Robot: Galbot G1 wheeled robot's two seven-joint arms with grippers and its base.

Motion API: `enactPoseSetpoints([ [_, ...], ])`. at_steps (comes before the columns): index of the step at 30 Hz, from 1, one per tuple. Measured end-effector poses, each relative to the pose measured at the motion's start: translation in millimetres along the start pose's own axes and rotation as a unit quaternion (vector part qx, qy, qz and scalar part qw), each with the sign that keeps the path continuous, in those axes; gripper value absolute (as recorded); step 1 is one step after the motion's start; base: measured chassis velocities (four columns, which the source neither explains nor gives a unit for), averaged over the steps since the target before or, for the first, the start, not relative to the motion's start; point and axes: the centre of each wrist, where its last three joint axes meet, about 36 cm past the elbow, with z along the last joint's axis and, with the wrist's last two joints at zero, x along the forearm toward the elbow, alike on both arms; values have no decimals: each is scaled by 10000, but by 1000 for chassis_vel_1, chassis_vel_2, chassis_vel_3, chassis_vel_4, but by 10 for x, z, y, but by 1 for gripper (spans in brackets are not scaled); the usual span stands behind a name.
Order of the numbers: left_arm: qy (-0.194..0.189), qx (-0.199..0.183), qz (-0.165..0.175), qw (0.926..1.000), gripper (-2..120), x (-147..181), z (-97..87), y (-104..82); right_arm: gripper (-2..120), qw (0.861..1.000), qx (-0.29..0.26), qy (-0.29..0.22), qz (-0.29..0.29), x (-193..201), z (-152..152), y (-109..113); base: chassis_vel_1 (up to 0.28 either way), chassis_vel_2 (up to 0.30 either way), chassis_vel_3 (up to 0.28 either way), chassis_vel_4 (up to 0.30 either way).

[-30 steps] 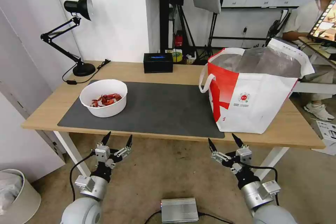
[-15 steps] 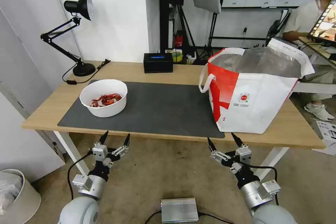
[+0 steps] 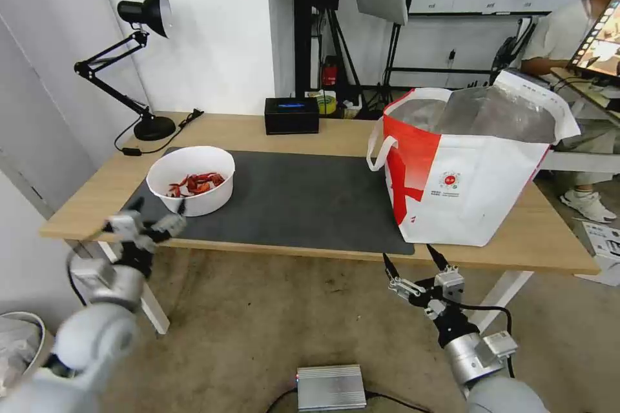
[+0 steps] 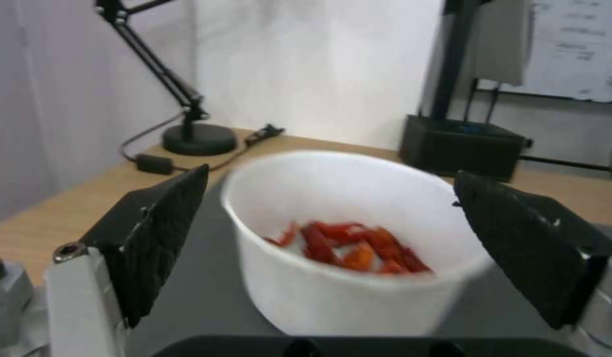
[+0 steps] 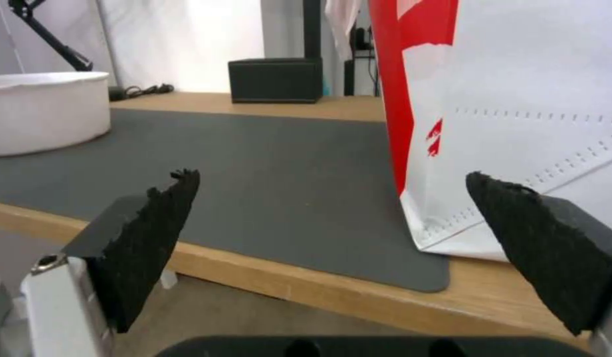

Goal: Pick up the trash from the table and place it into the takeout bag.

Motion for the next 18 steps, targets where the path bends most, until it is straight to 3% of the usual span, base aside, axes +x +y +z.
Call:
enactPoseSetpoints([
  [1, 0, 0, 0, 10000, 100, 0, 0, 0, 100, 10000, 0, 0, 0, 0, 0, 0, 0, 0, 0, 0],
  [4, 479, 194, -293, 9982, 100, -203, -323, 47, 100, 10000, -1, 0, 0, -1, -1, 0, 0, 0, 0, 0],
  [9, 857, 480, -331, 9946, 100, -446, -556, 102, 100, 10000, -2, 1, 0, -1, -2, 0, 0, 0, 0, 0],
  [12, 1458, 744, -341, 9859, 100, -733, -740, 101, 100, 10000, -2, 2, 0, -1, -2, 0, 0, 0, 0, 0],
  [13, 1458, 744, -341, 9859, 100, -733, -740, 101, 100, 10000, -2, 2, 0, -1, -2, 0, 0, 0, 0, 0],
  [16, 2104, 842, -373, 9733, 100, -1034, -862, 143, 100, 10000, -2, 2, 0, -1, -2, 0, 0, 0, 0, 0],
  [18, 2220, 860, -398, 9704, 100, -1115, -910, 194, 100, 10000, -3, 2, 1, -1, -2, 0, 0, 0, 0, 0],
])
